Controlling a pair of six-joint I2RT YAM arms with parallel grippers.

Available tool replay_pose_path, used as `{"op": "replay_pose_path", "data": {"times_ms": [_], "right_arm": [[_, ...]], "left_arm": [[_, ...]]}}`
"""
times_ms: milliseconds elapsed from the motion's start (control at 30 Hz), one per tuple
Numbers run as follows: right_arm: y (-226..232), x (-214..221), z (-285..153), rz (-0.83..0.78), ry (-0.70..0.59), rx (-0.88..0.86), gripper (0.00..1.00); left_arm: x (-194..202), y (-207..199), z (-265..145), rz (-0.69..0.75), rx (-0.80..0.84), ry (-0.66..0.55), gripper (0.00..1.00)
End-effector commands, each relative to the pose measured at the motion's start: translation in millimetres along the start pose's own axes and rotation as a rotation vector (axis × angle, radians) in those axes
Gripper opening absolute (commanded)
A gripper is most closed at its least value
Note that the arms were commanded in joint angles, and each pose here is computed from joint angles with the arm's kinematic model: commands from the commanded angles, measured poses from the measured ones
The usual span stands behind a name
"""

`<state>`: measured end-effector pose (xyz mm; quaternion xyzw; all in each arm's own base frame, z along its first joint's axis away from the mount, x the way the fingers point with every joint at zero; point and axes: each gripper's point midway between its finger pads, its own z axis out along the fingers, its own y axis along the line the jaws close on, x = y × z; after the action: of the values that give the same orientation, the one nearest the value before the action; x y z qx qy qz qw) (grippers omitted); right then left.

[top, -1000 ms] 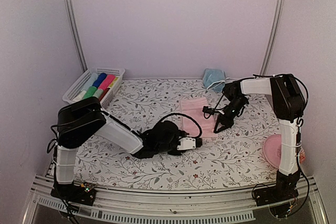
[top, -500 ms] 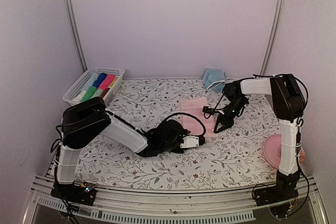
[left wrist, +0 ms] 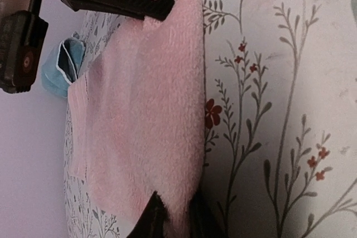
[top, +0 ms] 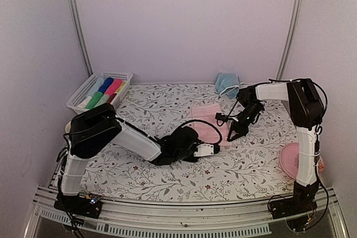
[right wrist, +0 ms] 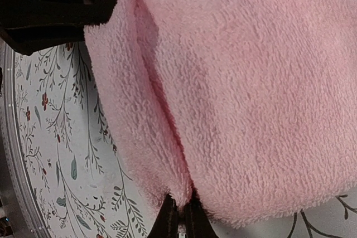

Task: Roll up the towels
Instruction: Roll the towel at the center of the board.

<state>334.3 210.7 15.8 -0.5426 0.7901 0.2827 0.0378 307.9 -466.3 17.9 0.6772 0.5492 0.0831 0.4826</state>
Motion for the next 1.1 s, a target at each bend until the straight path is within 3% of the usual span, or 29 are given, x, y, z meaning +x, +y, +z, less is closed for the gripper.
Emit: {"op": "replay_pose_path", "data": {"times_ms": [0, 167, 367, 533, 833, 1067], "right_arm": [[-15, 14, 8, 0.000, 0.054, 0.029, 0.03], [-11, 1, -12, -0.068, 0.004, 0.080, 0.11], [6, -20, -48, -0.275, -0.122, 0.231, 0.48], [28, -30, -66, -0.503, -0.235, 0.361, 0.63], [69, -15, -50, -0.843, -0.290, 0.430, 0.74], [72, -31, -29, -0.894, -0.285, 0.467, 0.74]], "left_arm": [[34, -49, 3, 0.043, 0.161, 0.119, 0.02], [36, -52, 1, -0.009, 0.211, 0.137, 0.00], [33, -42, -3, -0.175, 0.291, 0.114, 0.00], [32, -33, -4, -0.298, 0.363, 0.099, 0.00], [35, -21, -1, -0.478, 0.503, 0.088, 0.00], [36, -18, -2, -0.556, 0.574, 0.077, 0.00]]}}
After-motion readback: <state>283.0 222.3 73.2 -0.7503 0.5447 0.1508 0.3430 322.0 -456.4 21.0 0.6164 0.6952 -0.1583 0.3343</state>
